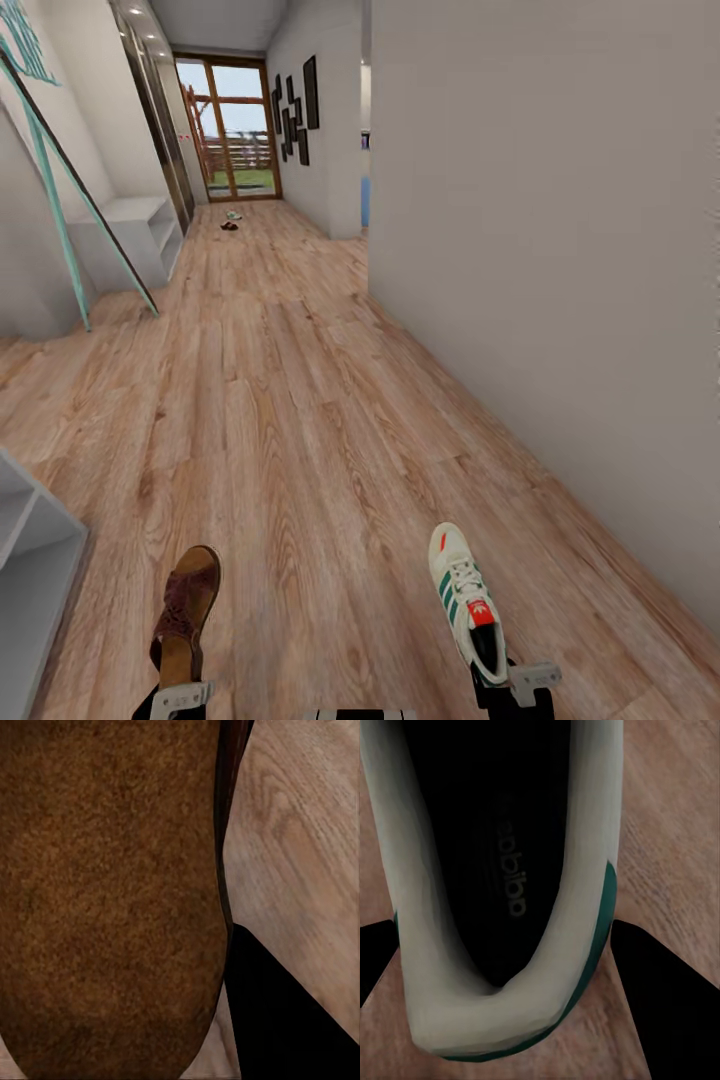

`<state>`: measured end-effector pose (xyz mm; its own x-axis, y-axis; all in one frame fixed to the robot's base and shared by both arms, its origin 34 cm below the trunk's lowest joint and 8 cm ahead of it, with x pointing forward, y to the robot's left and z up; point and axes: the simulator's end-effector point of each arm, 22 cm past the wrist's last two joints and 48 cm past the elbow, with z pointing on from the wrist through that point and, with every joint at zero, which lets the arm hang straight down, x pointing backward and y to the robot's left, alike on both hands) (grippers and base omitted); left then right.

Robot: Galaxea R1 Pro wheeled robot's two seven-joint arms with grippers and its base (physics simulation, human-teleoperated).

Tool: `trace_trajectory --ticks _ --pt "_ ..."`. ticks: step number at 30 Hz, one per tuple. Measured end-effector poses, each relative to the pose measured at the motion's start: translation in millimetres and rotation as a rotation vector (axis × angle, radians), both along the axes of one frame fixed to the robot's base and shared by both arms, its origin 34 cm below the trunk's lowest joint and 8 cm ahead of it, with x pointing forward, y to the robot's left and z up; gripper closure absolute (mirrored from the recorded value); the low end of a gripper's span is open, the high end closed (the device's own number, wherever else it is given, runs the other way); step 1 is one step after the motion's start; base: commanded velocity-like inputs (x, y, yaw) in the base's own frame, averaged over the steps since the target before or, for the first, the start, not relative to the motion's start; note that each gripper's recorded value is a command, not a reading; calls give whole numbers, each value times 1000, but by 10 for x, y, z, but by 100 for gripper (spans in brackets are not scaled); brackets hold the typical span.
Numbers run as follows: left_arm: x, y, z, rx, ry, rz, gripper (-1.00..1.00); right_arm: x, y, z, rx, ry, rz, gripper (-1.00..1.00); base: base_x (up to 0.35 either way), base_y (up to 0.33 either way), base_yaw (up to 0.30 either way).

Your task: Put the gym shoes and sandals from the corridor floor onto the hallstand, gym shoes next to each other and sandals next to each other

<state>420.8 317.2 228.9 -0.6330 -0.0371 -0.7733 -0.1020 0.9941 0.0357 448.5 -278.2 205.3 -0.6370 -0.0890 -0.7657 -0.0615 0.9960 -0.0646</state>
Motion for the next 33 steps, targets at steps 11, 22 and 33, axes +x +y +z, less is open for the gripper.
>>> trace_trajectory --ticks 11,22,33 --pt "75 -19 282 6 -7 -13 100 103 13 300 2 -13 -2 100 0 0 0" --pt "167 -38 499 5 -25 -16 100 194 4 520 1 -30 -4 100 0 0 0" --pt "219 -55 561 3 -44 -16 100 242 -3 583 0 -46 -5 100 31 0 0"
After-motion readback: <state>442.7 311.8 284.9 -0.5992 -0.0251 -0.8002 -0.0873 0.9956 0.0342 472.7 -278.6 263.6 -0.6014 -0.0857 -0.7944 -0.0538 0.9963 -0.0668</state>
